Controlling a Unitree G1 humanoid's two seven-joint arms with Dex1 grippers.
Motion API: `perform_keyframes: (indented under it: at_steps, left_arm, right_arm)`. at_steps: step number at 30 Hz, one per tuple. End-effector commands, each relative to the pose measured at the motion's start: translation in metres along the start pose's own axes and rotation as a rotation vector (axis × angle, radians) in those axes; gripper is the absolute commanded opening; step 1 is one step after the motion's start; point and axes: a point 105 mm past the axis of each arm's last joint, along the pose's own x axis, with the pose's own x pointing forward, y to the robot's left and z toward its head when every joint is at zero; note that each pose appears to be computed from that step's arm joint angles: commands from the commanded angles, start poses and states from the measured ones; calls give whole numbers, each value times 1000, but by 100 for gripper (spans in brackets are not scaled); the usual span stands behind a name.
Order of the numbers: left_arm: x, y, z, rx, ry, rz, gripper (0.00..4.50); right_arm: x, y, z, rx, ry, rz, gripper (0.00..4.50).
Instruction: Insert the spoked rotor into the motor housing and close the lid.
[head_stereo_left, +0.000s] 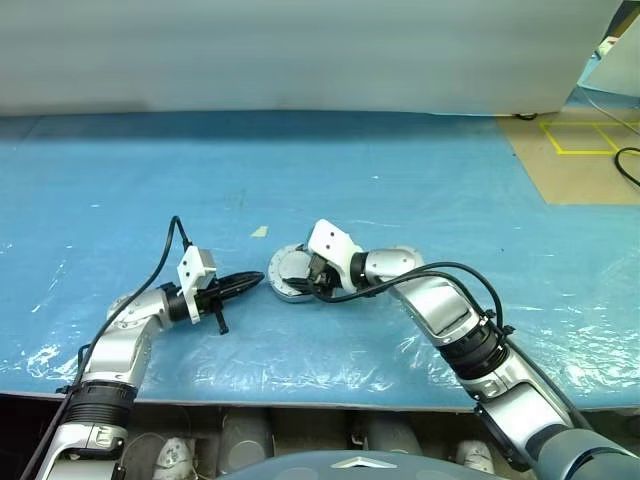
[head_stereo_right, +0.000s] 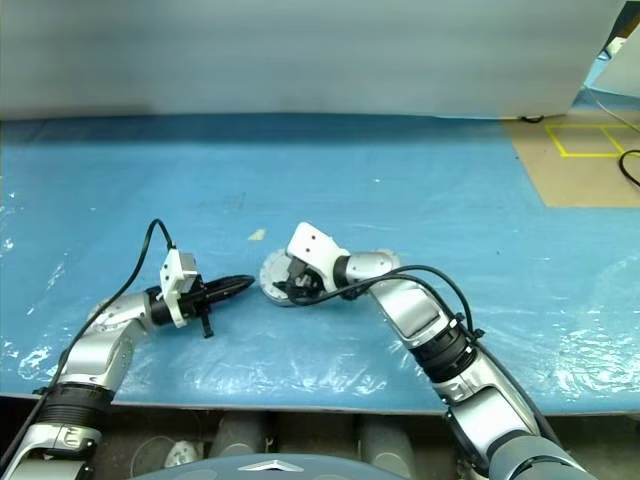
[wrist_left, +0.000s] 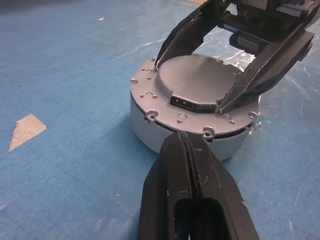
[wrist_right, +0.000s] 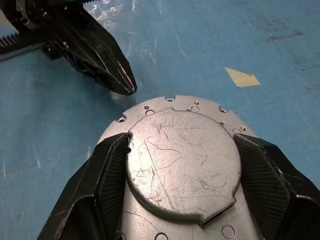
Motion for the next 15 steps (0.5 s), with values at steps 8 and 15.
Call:
perform_keyframes:
  at_steps: [8,15]
  left_arm:
    - [3,2,8,30,-20,-4,0]
    - [3,2,6,25,-15,1,0]
  right_arm:
    - [-8,-7,-11,-121,-9,36,300]
    - [-3,5,5,46,-88,106,300]
